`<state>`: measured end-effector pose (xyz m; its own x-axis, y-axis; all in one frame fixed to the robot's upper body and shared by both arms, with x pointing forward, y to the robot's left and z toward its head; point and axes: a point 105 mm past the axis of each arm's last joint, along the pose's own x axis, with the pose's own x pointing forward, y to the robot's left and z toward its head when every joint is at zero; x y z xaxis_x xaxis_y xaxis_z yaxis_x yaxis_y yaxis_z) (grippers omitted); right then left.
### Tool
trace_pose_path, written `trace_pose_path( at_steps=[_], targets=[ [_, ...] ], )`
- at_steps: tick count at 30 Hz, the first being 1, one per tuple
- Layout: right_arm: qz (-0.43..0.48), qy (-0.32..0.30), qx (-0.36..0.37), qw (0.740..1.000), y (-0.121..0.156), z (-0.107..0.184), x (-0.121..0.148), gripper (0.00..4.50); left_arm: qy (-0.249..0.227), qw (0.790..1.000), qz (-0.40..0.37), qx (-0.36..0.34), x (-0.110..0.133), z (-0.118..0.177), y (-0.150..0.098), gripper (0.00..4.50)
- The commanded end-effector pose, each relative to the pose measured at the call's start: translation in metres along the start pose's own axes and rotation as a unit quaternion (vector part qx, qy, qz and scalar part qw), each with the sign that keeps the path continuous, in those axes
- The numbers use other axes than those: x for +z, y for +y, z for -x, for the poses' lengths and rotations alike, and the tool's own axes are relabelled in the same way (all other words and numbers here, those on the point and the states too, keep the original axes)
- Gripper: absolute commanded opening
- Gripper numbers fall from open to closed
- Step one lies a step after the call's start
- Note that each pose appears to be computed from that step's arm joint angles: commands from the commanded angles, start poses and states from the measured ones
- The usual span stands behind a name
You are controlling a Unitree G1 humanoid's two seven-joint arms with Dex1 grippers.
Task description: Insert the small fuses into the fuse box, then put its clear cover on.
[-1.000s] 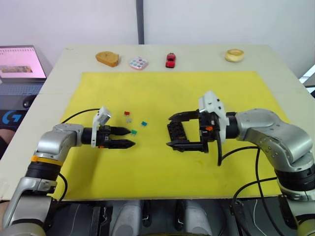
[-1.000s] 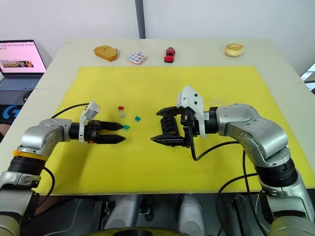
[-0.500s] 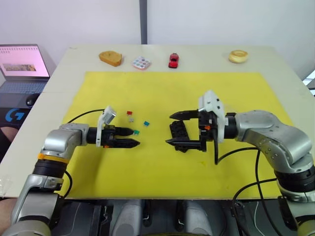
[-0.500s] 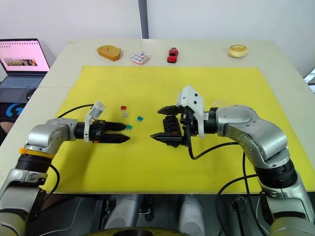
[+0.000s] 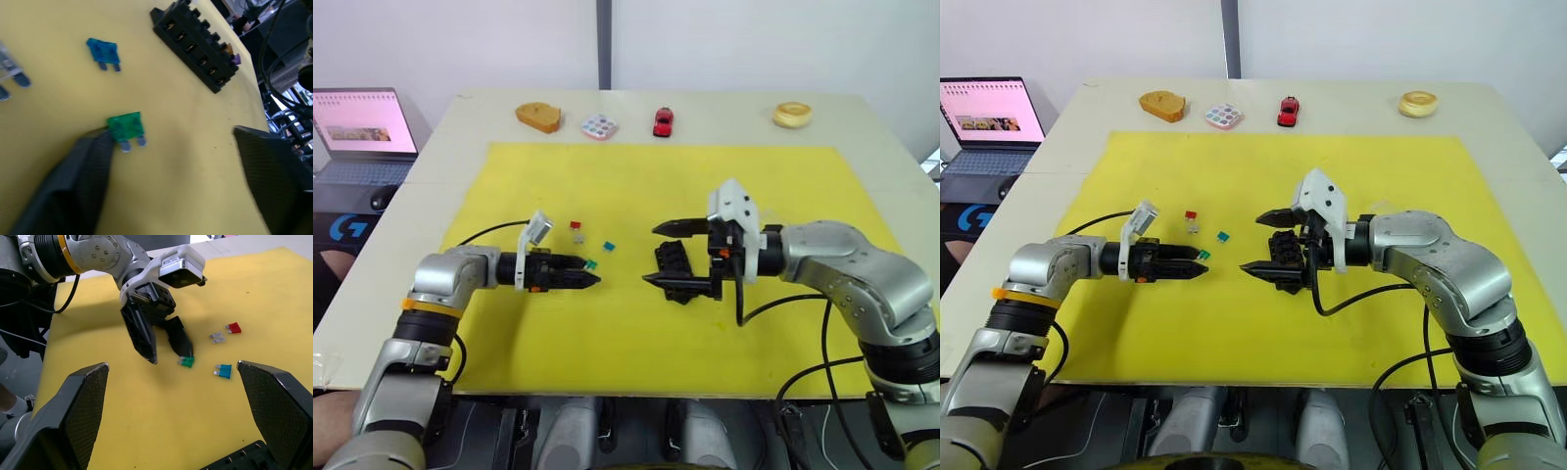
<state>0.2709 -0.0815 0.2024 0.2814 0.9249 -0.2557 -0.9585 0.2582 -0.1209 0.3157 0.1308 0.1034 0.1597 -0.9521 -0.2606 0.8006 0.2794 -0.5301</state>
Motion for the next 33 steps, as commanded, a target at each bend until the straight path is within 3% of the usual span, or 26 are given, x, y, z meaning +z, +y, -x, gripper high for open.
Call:
trace_pose_path(
  at_steps=[1,5,15,20,28,33],
  targets=[
    [0.028,-0.017,-0.005,0.999,0.003,0.002,0.011,4.5,0.03,0.997,0.062,-0.023,-0.033,-0.014,0.0,2.08],
    [0.028,-0.016,-0.008,0.999,0.003,0.002,0.01,4.5,0.027,0.997,0.064,-0.02,-0.033,-0.013,0.001,0.05],
    [0.022,-0.015,-0.013,1.0,0.0,0.003,0.007,4.5,-0.007,0.998,0.058,-0.012,-0.028,-0.01,0.001,0.05],
    [-0.026,-0.024,-0.028,0.999,-0.007,0.006,0.011,4.5,-0.052,0.999,0.015,-0.003,-0.005,0.002,-0.008,0.05],
    [-0.067,-0.012,0.013,0.998,-0.005,0.005,0.014,4.5,-0.063,0.996,-0.057,0.004,0.016,0.016,-0.03,0.05],
    [-0.116,-0.022,0.054,0.992,-0.01,-0.003,0.026,4.5,-0.07,0.985,-0.153,0.026,0.046,0.019,-0.048,0.05]
  ],
)
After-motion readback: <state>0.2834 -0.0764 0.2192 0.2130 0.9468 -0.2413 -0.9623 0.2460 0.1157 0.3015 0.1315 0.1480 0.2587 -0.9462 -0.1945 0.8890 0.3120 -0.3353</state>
